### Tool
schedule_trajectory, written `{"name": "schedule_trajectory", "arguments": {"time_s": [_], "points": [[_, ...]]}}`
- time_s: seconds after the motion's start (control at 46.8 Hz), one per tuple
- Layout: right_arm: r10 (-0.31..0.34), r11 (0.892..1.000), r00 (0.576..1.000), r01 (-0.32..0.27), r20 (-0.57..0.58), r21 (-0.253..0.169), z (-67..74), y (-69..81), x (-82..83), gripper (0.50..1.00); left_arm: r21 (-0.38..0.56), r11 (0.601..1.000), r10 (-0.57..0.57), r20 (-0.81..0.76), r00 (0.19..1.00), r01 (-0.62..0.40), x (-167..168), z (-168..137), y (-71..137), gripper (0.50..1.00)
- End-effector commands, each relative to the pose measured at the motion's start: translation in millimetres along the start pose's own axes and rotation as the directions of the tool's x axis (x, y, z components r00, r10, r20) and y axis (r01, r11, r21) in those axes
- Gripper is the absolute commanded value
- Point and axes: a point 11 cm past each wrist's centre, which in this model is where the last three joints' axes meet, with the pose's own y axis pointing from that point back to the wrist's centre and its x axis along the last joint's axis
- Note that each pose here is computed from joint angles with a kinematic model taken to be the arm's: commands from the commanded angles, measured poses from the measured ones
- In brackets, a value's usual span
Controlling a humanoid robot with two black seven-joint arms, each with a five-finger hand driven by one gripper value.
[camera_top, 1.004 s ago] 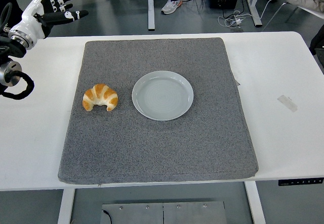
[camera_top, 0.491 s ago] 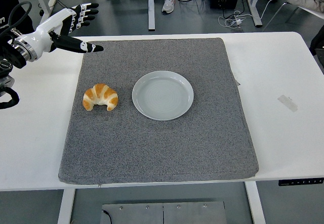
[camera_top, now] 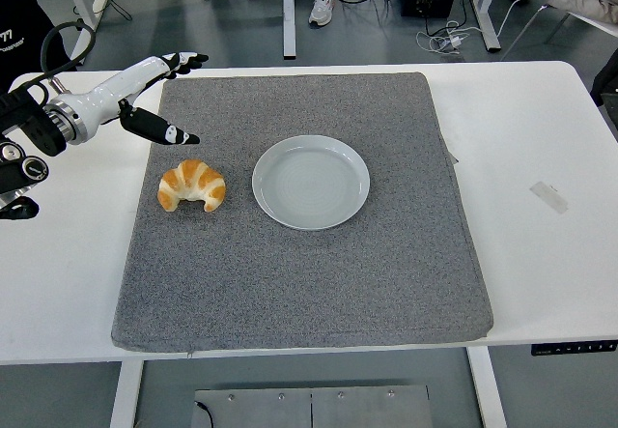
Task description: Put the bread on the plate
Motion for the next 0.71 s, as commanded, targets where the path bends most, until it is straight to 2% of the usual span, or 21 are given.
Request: {"name": "schedule_trajectory", "arguments": {"time_s": [0.0, 0.192, 0.47, 0.684], "points": [[0.000, 1.000, 1.000, 0.000, 0.000, 0.000, 0.0, 0.0, 0.0, 1.000, -0.006, 1.000, -0.023, 0.030, 0.999, 0.024, -6, 1, 2, 0.972], [0.000, 1.000, 1.000, 0.000, 0.000, 0.000, 0.0, 0.0, 0.0, 1.000, 0.005, 0.997, -0.081, 0.136, 0.987, 0.082, -20, -7, 11, 0.972], [0.000, 1.000, 1.000, 0.000, 0.000, 0.000, 0.0, 0.0, 0.0, 1.000, 0.022, 0.998, -0.063, 0.264, 0.963, 0.059, -36, -27, 22, 0.972], [0.000, 1.000, 1.000, 0.000, 0.000, 0.000, 0.0, 0.0, 0.0, 1.000, 0.005, 0.998, -0.058, 0.316, 0.947, 0.060, -43, -28, 23, 0.971]]}}
